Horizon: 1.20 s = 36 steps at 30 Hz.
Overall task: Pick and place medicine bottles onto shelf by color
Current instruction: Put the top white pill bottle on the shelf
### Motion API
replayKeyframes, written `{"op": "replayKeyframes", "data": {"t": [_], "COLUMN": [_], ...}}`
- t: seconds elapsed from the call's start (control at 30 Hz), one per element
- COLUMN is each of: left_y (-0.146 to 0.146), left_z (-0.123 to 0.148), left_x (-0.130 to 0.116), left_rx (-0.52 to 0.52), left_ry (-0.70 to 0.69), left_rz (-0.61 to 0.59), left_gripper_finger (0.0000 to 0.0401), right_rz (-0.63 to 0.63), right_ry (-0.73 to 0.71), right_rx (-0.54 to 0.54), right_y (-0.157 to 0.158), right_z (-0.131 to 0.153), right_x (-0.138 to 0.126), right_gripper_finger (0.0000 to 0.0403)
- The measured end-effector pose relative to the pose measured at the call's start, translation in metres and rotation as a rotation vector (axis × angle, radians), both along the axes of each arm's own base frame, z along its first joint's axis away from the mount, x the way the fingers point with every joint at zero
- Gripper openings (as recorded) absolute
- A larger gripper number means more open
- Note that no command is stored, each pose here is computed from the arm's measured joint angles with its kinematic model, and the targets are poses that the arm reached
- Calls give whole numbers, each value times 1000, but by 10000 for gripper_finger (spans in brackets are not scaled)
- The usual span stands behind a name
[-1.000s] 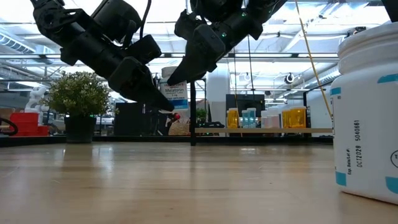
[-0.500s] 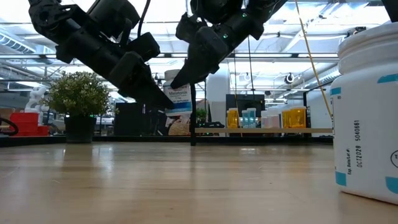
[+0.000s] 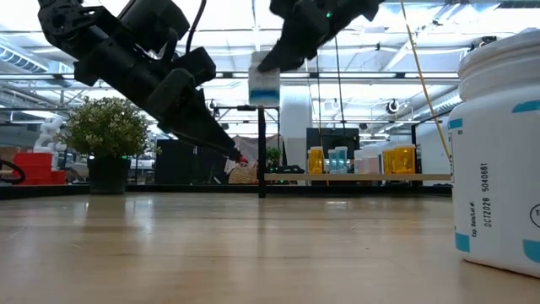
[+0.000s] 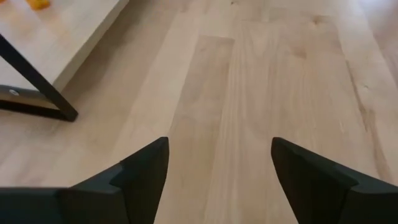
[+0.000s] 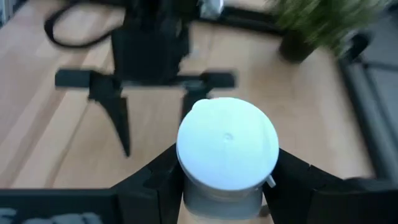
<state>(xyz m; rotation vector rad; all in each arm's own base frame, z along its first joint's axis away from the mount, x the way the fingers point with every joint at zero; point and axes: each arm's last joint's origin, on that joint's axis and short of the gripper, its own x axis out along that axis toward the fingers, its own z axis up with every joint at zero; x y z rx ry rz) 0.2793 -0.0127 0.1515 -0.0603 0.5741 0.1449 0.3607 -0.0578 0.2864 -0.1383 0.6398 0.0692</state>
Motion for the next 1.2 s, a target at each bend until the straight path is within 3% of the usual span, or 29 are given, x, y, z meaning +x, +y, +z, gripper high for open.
{"op": "replayKeyframes", "data": {"t": [0.3,0.43,0.67,1.0,1.2], "left_y": [-9,-12,-12,-12,-11], "left_z": [1,3,4,6,6], "left_x": [0,1,2,2,3], "left_rx": [-21,-20,-26,-28,-13], "left_ry": [-13,-40,-52,-72,-76], "left_rz": [-15,-20,-16,-16,9], "left_gripper_finger": [274,274,273,274,274], "right_rz": [-23,14,-53,-19,-17], "right_ry": [-119,-150,-179,-387,-441], "right_rx": [-59,-48,-95,-118,-109], "right_y": [-35,-57,-104,-159,-178], "right_z": [41,44,46,62,69], "right_x": [-35,-44,-64,-97,-96], "right_gripper_finger": [171,171,171,172,172]}}
